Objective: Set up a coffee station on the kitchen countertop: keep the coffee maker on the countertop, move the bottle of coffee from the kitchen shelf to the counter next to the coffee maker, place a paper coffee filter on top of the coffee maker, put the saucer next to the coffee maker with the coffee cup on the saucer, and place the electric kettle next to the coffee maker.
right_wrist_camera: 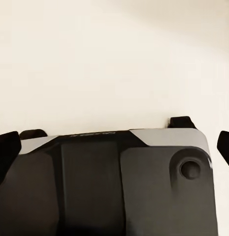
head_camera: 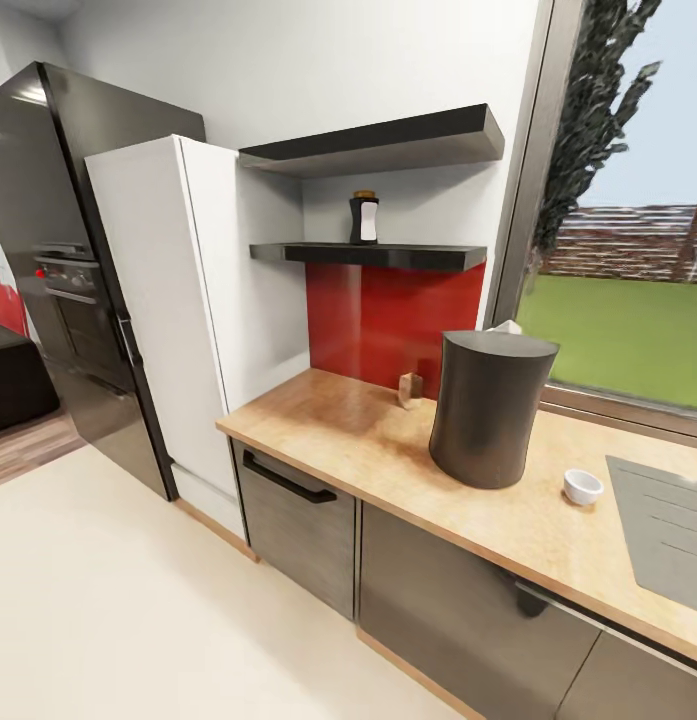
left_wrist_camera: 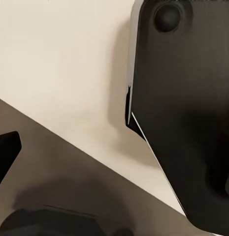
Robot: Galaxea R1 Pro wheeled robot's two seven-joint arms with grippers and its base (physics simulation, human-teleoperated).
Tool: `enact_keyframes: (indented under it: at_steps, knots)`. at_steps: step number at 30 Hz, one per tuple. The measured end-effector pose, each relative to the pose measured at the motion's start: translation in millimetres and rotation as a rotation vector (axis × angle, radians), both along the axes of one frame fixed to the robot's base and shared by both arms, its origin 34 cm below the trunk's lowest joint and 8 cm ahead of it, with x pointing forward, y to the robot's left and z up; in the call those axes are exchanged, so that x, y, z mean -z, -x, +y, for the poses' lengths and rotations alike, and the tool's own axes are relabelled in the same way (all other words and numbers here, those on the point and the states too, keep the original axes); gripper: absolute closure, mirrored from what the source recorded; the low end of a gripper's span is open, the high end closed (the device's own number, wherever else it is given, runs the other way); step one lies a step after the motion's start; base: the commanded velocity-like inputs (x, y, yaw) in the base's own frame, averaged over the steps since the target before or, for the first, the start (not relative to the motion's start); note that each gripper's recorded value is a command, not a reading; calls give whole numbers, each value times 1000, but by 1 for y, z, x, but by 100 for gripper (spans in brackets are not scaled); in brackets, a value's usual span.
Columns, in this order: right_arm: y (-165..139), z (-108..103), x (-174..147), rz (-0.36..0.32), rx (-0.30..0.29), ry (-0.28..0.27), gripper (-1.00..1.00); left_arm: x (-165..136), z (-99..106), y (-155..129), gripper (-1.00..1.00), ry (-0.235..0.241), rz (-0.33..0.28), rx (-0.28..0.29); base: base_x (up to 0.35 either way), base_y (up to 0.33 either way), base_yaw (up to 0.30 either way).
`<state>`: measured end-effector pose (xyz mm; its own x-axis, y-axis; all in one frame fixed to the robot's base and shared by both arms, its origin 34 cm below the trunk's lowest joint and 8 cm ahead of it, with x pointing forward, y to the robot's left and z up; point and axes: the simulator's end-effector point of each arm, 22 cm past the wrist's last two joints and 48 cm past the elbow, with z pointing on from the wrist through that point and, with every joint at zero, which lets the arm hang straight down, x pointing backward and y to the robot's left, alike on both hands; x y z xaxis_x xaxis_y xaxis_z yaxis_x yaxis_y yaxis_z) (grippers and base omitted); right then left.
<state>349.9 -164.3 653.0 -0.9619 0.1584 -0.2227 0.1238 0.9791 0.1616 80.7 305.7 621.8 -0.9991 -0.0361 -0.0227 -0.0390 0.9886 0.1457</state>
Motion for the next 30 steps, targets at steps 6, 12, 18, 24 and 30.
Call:
enact_keyframes:
  at_steps: [6,12,18,24,30]
  knots:
    - [1,2,0,-15,-1,-4,-100,0,-1,0,-100,1,0,-1,0,0,0]
    - [0,1,0,-17,1,-3,-100,0,-1,0,-100,1,0,-6,0,0,0]
    - [1,1,0,-15,1,-3,-100,0,-1,0,-100,1,0,-11,0,0,0]
    - [1,-1,0,-14,-1,-1,-100,0,0,0,-100,-1,-1,-13,0,8,-181]
    - [1,-1,1,-14,-1,0,-100,0,0,0,-100,-1,-1,-13,0,201,-261]
